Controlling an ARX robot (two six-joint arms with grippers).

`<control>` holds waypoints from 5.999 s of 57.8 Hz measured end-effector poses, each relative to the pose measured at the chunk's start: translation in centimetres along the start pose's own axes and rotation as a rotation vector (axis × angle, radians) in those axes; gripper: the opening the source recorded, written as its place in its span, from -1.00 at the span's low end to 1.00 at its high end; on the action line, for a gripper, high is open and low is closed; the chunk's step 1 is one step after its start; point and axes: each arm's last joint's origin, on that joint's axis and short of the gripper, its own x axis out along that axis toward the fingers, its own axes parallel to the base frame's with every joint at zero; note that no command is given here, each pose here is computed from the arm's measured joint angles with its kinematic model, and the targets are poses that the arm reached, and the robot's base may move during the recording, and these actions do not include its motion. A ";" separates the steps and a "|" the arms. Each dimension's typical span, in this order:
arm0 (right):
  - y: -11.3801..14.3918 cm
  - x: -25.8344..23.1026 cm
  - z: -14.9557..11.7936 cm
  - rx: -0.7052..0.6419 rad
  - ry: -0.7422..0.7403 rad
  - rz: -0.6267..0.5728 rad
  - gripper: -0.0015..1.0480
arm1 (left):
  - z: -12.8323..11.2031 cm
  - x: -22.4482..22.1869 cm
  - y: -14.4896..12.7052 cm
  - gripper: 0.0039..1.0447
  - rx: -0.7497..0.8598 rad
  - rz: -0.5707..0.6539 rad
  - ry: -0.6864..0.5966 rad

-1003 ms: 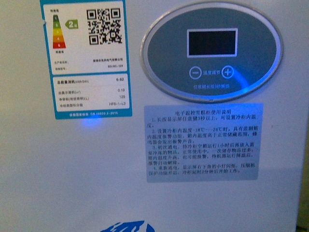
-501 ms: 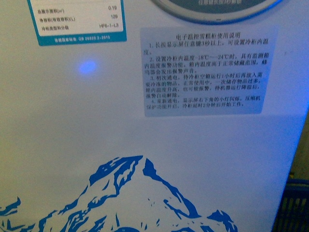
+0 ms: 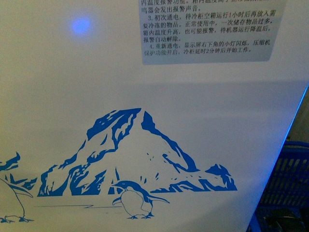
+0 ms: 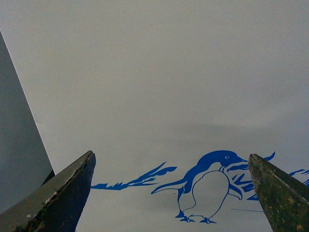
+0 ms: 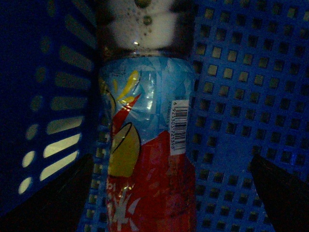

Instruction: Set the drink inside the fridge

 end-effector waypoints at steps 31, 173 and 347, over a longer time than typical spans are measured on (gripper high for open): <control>1.4 4.9 -1.6 -0.009 0.072 0.015 0.86 | 0.0 0.0 0.0 0.85 0.000 0.000 0.000; 3.7 -49.8 2.8 0.247 -1.195 -0.359 -0.20 | 0.0 0.0 0.0 0.85 0.000 0.000 0.000; 4.6 -47.4 1.9 0.257 -1.140 -0.381 -0.21 | 0.0 4.1 -1.0 0.85 0.297 -0.679 0.138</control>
